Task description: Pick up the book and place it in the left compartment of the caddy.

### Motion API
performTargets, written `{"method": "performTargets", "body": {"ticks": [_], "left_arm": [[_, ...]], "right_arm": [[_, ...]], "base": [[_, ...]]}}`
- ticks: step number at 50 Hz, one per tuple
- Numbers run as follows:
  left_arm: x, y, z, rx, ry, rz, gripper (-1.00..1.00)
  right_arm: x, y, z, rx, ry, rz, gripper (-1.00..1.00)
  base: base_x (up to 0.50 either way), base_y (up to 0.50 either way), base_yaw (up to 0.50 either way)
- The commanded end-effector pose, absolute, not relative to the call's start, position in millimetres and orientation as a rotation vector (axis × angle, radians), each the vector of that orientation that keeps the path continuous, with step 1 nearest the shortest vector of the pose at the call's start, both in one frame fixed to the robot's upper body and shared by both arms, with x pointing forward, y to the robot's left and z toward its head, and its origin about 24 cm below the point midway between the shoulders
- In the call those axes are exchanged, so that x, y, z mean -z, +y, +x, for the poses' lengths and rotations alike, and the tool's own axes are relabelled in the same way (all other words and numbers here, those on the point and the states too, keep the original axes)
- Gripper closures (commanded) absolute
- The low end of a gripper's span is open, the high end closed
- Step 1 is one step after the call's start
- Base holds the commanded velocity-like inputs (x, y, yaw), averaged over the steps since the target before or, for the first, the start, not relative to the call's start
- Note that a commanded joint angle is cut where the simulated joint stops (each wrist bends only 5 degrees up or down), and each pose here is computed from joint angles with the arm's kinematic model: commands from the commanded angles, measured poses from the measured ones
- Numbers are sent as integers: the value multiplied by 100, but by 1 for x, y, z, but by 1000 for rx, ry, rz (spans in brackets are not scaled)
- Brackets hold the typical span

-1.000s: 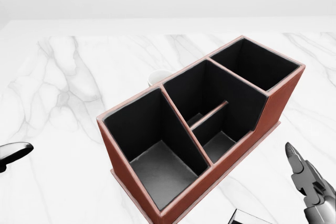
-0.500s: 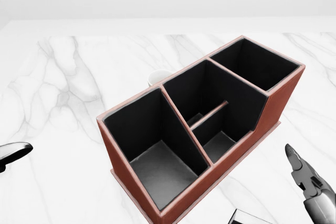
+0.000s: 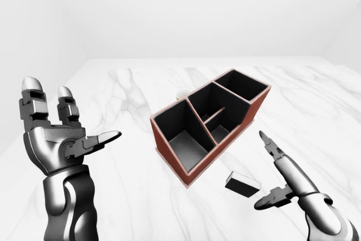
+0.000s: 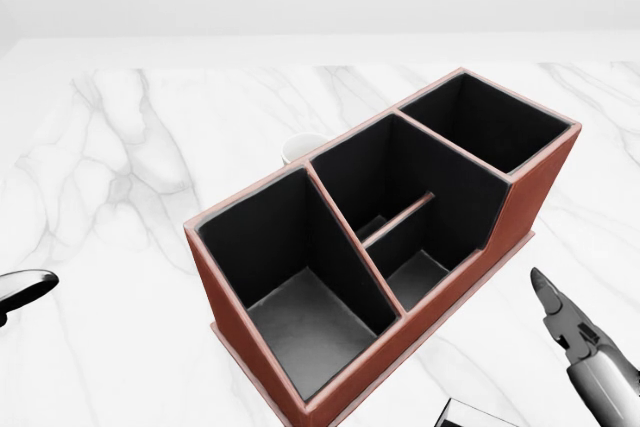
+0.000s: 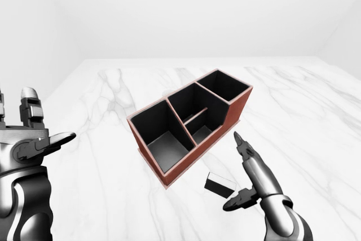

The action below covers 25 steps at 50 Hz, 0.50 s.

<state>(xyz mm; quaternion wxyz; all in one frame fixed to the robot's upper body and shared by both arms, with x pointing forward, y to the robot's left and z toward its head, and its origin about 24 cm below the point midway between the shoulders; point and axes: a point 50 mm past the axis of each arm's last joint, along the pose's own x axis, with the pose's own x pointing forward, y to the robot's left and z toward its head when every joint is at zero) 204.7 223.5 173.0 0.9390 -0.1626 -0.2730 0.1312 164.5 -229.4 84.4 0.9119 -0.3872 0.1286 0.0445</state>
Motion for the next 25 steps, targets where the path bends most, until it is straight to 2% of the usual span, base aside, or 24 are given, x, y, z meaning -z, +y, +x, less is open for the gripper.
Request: {"method": "performTargets", "body": {"ticks": [1, 10, 25], "left_arm": [[-160, 226, 215, -300, -496, -345, -100], [-161, 226, 214, -301, -497, -345, -100], [-161, 226, 214, -302, -500, -347, -100]], "right_arm": [[-65, -232, 175, -124, 307, -751, -100], [-51, -235, 176, -121, 354, -735, -100], [-57, -236, 179, -132, 349, -780, -100]], "base": [[0, 0, 0], [0, 0, 0], [0, 0, 0]]}}
